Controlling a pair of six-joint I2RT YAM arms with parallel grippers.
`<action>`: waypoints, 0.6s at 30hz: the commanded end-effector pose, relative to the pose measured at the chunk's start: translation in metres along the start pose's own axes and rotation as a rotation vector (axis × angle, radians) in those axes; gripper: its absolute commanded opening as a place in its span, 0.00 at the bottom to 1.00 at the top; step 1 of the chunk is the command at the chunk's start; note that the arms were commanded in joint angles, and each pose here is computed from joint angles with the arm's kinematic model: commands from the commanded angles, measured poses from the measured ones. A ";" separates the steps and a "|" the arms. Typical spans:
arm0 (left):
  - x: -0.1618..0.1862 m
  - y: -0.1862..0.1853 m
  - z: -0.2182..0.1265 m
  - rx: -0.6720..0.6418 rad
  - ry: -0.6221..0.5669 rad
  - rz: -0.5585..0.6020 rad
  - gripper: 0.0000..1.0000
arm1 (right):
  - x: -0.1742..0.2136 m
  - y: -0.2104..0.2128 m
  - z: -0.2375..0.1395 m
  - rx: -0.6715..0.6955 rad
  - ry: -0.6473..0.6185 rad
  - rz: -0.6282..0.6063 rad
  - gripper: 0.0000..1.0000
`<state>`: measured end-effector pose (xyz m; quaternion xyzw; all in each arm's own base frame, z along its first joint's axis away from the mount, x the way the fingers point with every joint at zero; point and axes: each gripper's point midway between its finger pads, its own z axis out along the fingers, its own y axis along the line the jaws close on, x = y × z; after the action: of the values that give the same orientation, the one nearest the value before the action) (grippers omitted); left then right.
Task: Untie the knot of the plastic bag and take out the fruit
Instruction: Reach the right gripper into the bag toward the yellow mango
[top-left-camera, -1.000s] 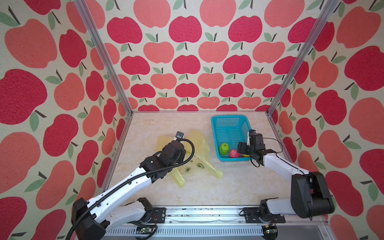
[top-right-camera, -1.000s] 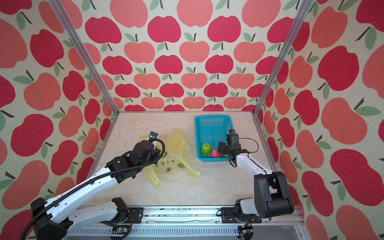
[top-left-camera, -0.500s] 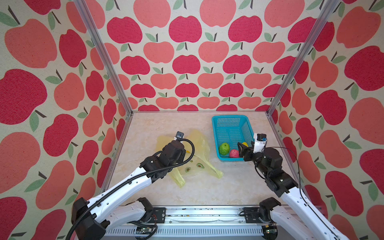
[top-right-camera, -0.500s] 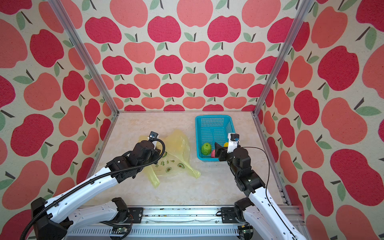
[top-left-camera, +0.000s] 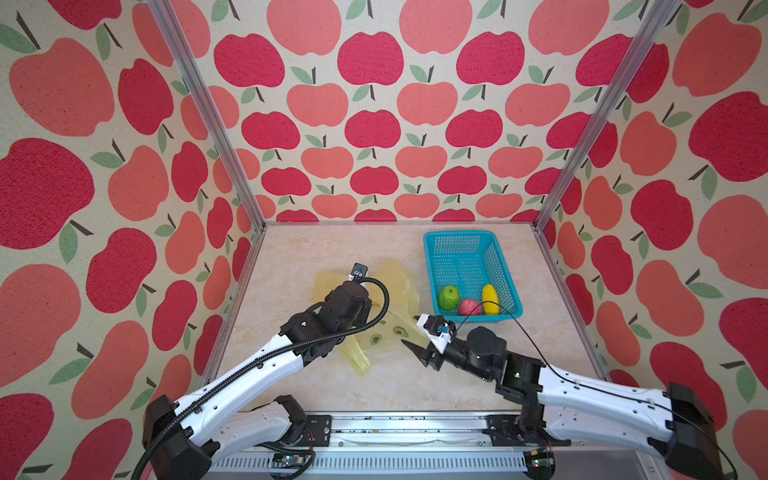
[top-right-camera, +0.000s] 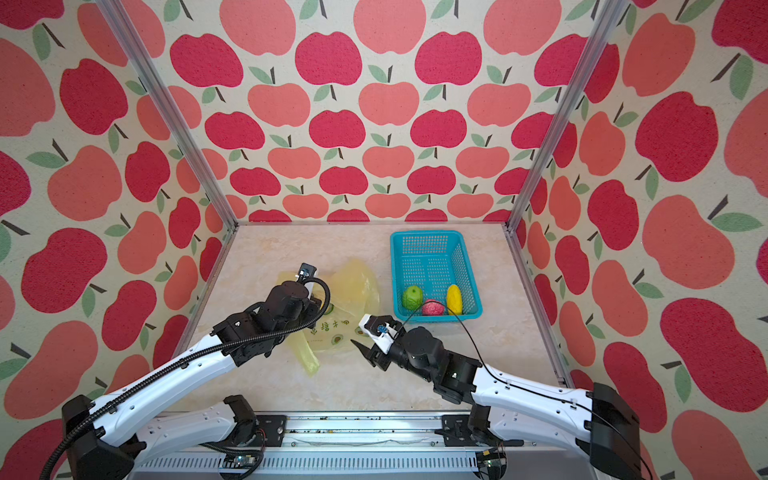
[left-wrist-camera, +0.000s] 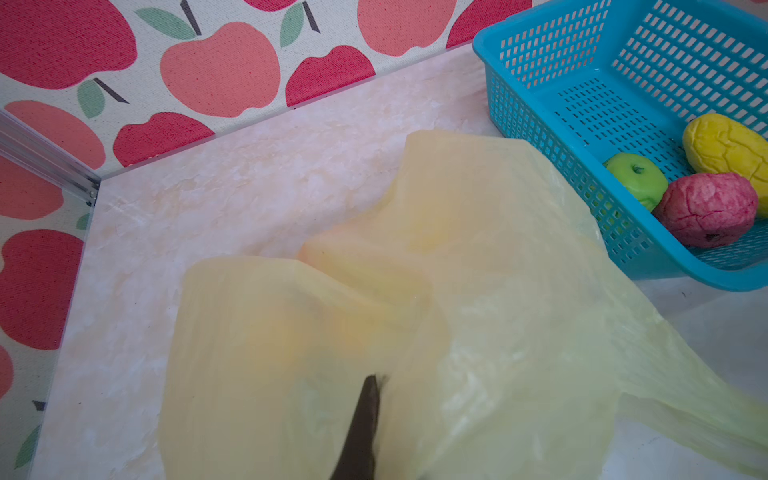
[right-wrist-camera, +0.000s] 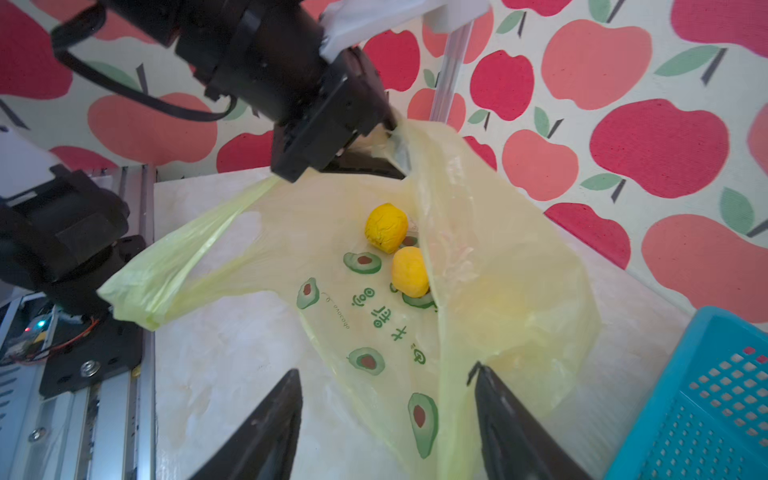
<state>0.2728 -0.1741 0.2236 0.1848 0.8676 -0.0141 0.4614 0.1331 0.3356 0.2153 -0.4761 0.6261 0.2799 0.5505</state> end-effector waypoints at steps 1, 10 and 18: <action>0.002 0.002 -0.001 -0.004 0.005 -0.007 0.00 | -0.024 0.008 0.020 0.006 -0.076 -0.059 0.67; 0.002 0.002 -0.002 -0.001 0.000 -0.007 0.00 | 0.034 0.019 0.109 0.056 0.096 0.004 0.62; 0.002 -0.001 -0.003 0.015 -0.003 -0.010 0.00 | 0.065 -0.005 0.160 0.248 0.114 0.097 0.68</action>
<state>0.2730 -0.1734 0.2244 0.1835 0.8673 -0.0147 0.4625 0.1871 0.4461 0.1004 -0.4596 0.6984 0.1877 0.5155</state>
